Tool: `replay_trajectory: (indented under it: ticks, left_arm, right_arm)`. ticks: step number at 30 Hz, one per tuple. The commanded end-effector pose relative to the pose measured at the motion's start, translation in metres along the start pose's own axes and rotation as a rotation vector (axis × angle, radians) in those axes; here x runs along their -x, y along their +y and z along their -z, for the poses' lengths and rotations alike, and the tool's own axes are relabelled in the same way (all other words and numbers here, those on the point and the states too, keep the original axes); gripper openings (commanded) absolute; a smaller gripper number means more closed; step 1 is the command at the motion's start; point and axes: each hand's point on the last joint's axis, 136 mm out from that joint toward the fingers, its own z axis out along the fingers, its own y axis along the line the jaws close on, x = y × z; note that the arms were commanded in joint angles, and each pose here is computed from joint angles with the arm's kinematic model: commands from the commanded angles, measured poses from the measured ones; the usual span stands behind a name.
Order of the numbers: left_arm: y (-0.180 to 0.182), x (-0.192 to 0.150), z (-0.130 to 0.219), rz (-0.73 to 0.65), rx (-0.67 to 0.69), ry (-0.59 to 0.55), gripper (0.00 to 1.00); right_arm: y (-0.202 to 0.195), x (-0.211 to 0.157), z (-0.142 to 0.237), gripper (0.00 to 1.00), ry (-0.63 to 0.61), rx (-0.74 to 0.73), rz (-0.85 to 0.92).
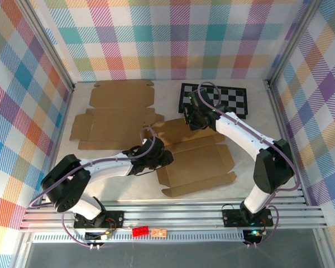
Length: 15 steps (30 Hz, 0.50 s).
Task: Fold the paper box
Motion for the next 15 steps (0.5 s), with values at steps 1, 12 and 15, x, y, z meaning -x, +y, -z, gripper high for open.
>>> replay_trajectory:
  ticks: [1, 12, 15]
  left_arm:
    - [0.004, 0.025, 0.008, -0.035, 0.013, -0.063, 0.44]
    - [0.053, 0.039, 0.011, -0.028, 0.202, -0.057, 0.5]
    - [0.057, 0.045, 0.011, -0.024, 0.23, -0.073, 0.51]
  right_arm:
    - [0.007, 0.002, 0.001, 0.0, -0.002, 0.011, -0.01]
    - [0.011, 0.002, 0.002, 0.0, 0.002, 0.018, -0.016]
    - [0.011, 0.002, 0.002, 0.0, 0.0, 0.016, -0.016]
